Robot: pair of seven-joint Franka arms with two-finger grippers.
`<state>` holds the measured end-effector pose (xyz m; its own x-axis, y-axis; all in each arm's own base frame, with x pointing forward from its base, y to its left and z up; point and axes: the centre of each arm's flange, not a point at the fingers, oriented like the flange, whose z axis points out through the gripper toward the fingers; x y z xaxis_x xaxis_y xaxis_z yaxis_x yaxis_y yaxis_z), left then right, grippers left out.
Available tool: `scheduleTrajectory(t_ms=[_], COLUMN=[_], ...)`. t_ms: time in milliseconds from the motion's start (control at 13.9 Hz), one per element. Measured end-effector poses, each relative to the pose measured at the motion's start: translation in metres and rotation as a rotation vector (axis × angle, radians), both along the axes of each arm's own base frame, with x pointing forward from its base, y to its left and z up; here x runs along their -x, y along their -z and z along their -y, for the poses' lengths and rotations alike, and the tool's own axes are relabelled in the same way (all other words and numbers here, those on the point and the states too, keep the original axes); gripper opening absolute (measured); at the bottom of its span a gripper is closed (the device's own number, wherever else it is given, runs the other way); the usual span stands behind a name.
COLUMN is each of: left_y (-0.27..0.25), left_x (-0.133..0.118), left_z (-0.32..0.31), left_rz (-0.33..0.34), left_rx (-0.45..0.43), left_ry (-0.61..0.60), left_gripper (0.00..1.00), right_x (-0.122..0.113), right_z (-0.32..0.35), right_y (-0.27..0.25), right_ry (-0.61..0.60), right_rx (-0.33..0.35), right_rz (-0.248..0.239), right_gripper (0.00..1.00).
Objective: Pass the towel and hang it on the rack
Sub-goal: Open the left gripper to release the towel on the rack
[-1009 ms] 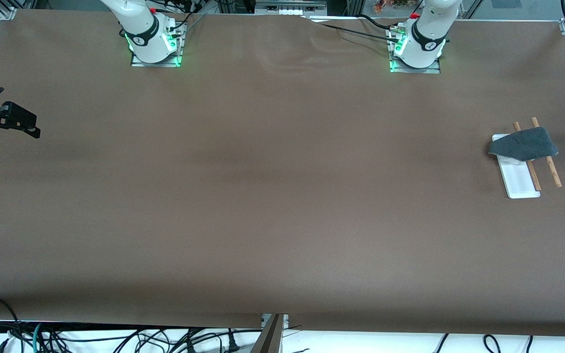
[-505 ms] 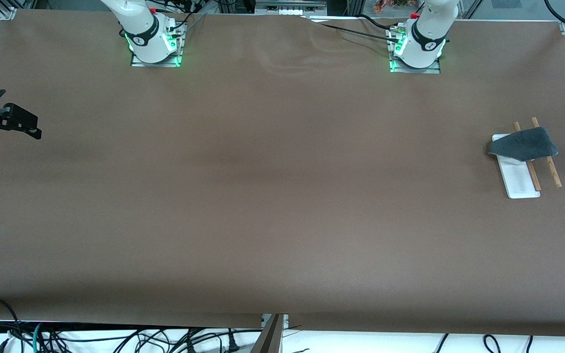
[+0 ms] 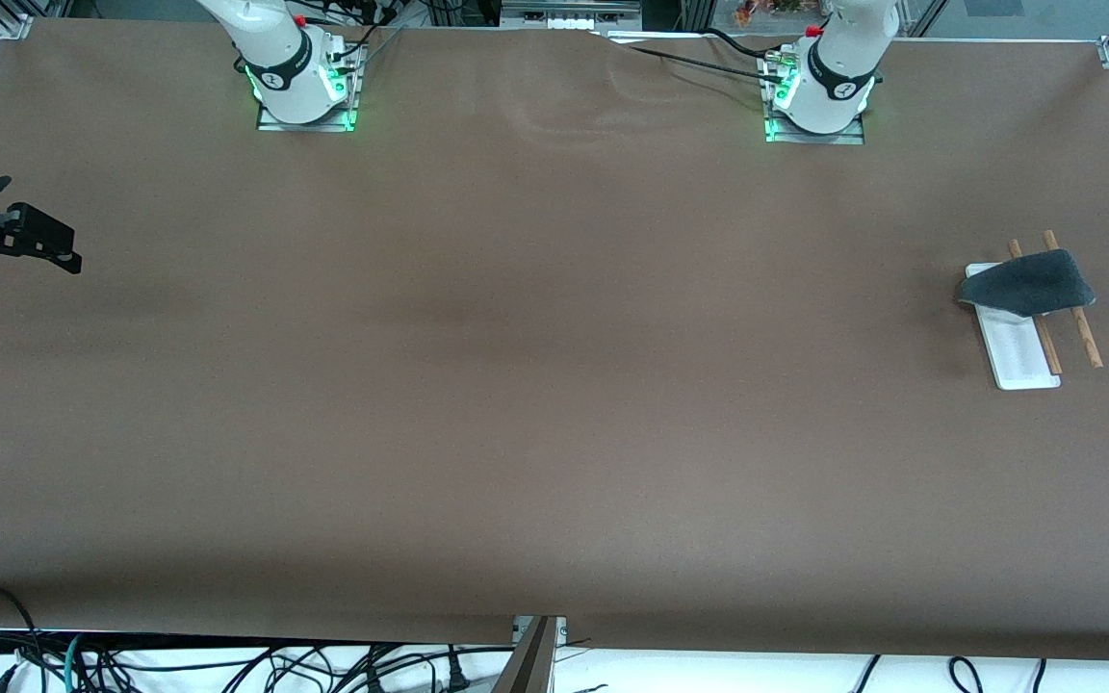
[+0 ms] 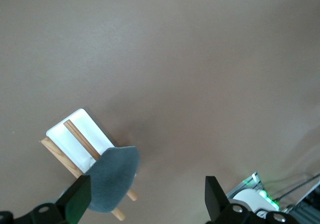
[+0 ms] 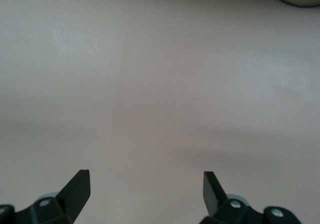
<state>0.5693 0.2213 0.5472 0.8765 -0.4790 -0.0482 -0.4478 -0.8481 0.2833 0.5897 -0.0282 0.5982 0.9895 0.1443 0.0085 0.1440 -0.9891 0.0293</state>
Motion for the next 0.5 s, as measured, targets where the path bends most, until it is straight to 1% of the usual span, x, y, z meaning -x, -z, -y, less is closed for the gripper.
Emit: scheduleTrajectory(t_ms=[144,505], left_y=[-0.004,-0.009], left_x=[0.003,-0.014], left_z=[0.023,0.116], left_rz=[-0.018,-0.074], left_rx=[-0.024,-0.121], left_ry=[-0.064,-0.219], left_gripper=[1.0,1.0], right_x=[0.0,0.0], right_z=[0.0,0.0], right_y=[0.0,0.0], right_ry=[0.0,0.0], right_rx=[0.0,0.0], right_rz=[0.0,0.0], right_gripper=[1.0,1.0])
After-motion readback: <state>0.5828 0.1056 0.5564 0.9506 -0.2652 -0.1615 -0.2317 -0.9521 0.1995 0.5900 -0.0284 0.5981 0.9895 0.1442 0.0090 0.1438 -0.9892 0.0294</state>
